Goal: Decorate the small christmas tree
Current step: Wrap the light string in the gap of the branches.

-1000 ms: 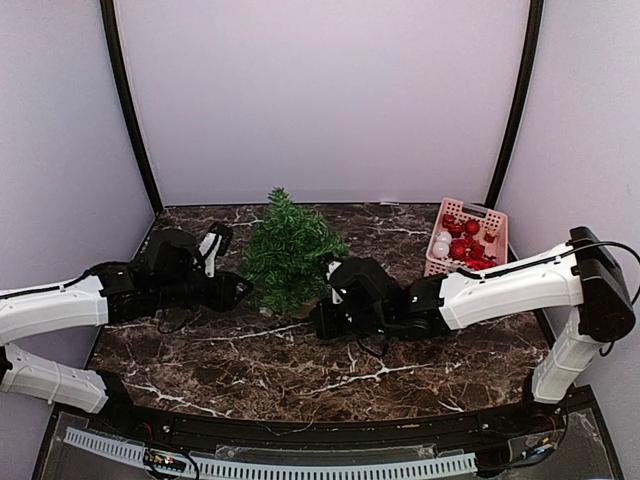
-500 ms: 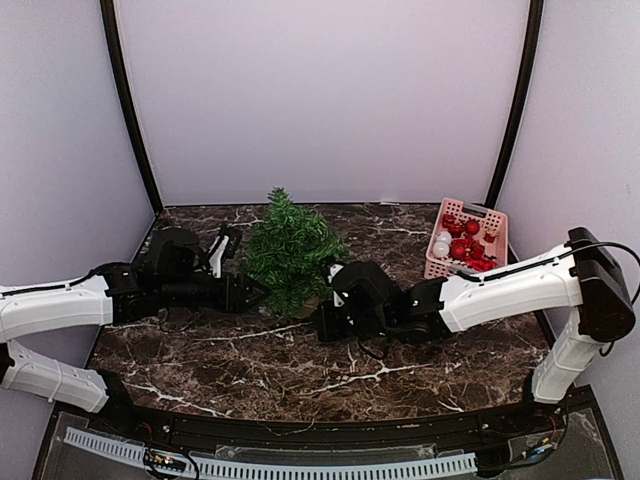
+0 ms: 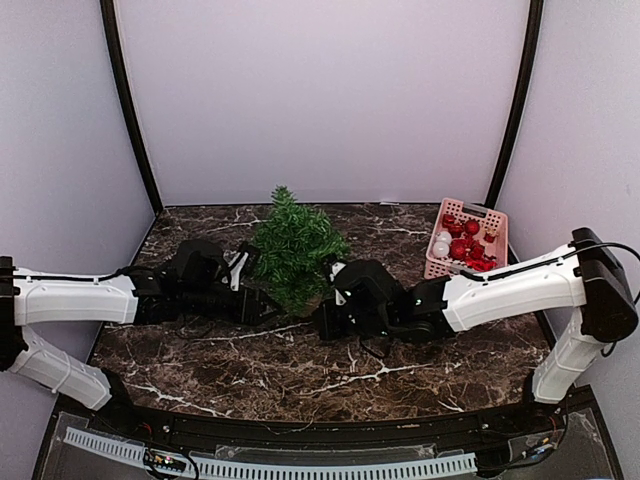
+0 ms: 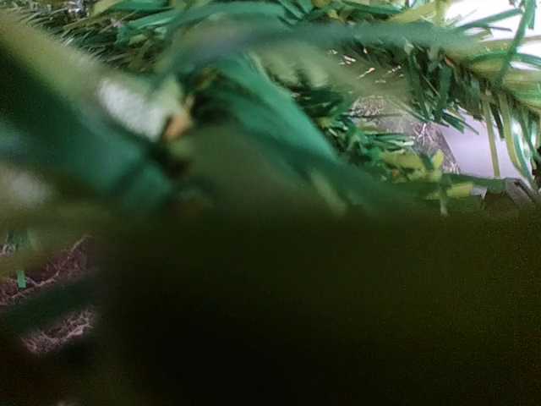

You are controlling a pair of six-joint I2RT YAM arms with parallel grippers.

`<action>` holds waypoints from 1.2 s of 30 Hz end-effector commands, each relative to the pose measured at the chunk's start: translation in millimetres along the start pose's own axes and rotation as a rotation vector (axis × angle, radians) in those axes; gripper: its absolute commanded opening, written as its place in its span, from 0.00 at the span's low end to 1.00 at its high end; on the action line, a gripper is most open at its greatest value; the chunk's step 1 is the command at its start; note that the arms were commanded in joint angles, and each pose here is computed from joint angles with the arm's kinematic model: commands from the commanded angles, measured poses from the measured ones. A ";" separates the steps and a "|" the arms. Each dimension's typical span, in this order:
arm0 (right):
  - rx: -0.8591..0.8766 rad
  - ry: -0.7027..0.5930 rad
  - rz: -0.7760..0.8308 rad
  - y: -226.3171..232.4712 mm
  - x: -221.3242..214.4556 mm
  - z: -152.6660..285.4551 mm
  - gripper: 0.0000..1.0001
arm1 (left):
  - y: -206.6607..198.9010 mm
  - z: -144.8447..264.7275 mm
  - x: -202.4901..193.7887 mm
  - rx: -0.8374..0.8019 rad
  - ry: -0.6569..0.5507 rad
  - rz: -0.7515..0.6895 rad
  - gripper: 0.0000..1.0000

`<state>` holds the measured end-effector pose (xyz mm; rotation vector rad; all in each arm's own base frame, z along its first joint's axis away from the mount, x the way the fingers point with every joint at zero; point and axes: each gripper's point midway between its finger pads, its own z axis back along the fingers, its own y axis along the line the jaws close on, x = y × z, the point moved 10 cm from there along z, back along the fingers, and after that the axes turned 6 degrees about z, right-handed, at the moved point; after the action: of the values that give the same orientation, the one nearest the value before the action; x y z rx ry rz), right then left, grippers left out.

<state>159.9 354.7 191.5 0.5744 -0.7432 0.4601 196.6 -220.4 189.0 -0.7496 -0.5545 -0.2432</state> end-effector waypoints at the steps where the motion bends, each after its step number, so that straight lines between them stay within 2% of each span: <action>1: -0.028 -0.036 -0.021 -3.2 2.6 0.6 0.00 | -1.9 -1.6 3.1 -0.005 -0.028 0.006 0.44; 5: -0.039 -0.044 -0.036 -5.6 1.7 -5.3 0.00 | 0.3 -1.9 3.3 0.011 -0.049 0.014 0.25; 7: -0.051 -0.047 -0.043 -7.9 1.4 -7.6 0.00 | 1.2 -1.5 4.3 0.025 -0.060 0.018 0.19; 16: -0.088 -0.063 -0.071 -22.0 2.3 -16.9 0.00 | 3.3 4.9 9.3 0.088 -0.115 0.014 0.02; 20: -0.088 -0.058 -0.072 -24.8 4.1 -19.4 0.00 | 5.6 6.3 11.9 0.130 -0.128 0.006 0.00; 27: -0.066 0.007 -0.082 -32.0 -16.2 -18.2 0.30 | 7.1 8.9 18.5 0.133 -0.149 0.004 0.00; 36: -0.029 0.084 -0.089 -33.7 -39.6 -12.5 0.50 | 7.0 9.8 27.3 0.129 -0.168 0.004 0.00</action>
<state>167.0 329.5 138.5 0.5021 -0.6517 0.3821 212.2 -211.0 190.7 -0.6427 -0.6692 -0.1475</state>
